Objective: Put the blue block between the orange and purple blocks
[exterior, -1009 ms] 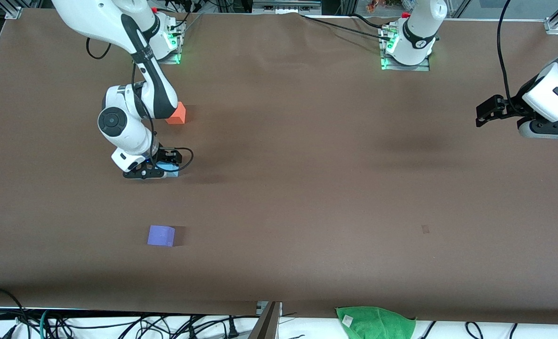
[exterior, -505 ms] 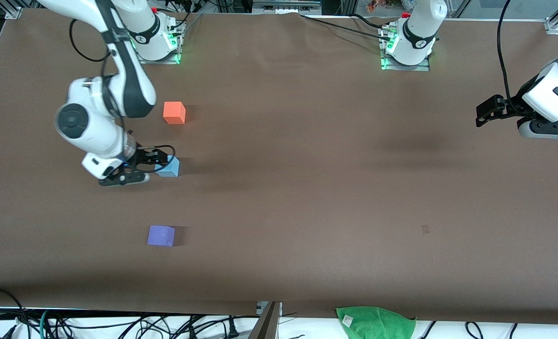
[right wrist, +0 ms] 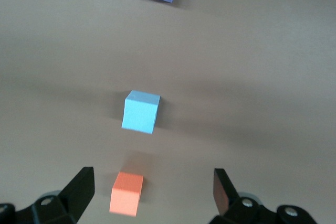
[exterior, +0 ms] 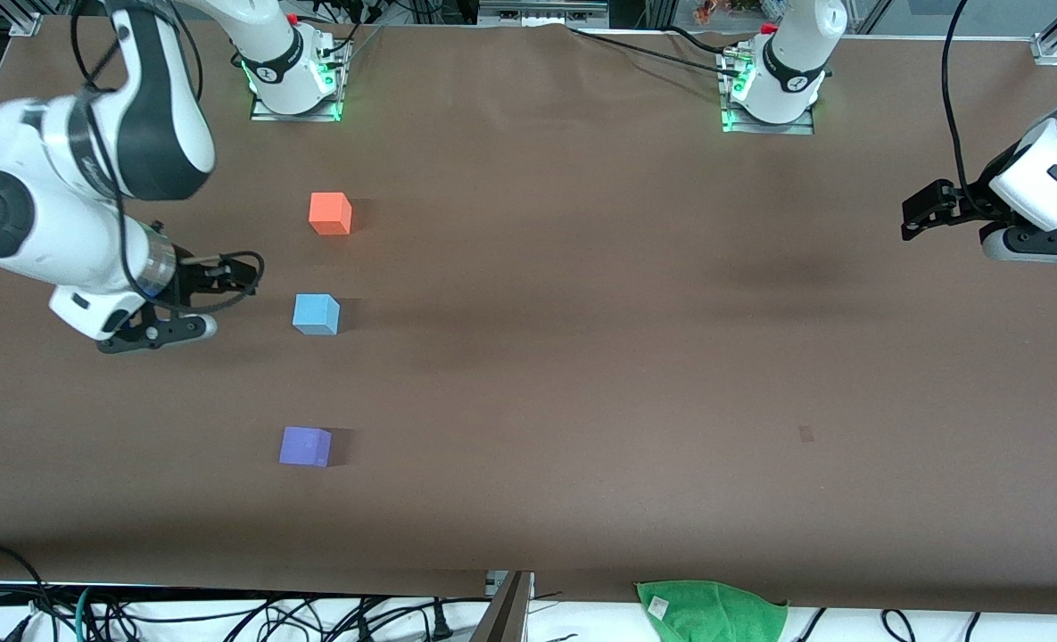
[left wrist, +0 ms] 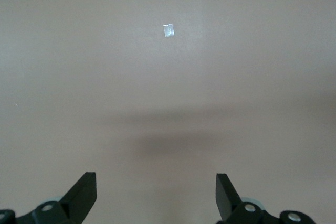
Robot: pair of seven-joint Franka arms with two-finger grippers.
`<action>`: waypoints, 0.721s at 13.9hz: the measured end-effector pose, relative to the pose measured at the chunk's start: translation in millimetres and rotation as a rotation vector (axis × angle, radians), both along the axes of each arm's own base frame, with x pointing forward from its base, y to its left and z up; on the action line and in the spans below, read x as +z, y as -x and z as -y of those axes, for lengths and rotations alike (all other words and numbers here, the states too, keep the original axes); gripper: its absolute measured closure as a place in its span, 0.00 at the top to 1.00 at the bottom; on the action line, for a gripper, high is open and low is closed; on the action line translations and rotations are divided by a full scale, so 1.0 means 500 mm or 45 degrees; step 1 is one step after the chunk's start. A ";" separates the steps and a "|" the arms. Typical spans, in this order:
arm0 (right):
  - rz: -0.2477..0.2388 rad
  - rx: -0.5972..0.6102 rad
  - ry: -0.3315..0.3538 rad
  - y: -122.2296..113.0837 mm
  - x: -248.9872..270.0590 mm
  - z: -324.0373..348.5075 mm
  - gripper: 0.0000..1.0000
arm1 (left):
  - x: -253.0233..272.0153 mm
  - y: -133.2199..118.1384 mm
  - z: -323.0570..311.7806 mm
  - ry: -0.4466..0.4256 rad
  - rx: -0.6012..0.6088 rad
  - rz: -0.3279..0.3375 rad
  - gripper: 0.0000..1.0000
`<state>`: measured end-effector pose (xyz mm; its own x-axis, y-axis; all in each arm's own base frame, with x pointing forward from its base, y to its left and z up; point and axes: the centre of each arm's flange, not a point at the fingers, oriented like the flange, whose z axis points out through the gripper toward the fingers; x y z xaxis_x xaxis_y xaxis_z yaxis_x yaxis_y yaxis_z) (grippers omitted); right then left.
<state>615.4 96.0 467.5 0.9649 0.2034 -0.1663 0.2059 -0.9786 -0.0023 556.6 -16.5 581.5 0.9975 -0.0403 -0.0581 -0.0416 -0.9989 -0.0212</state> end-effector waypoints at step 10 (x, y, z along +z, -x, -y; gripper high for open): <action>0.068 0.052 0.021 0.072 0.226 0.043 1.00 | 0.000 0.000 0.000 0.000 0.000 0.000 1.00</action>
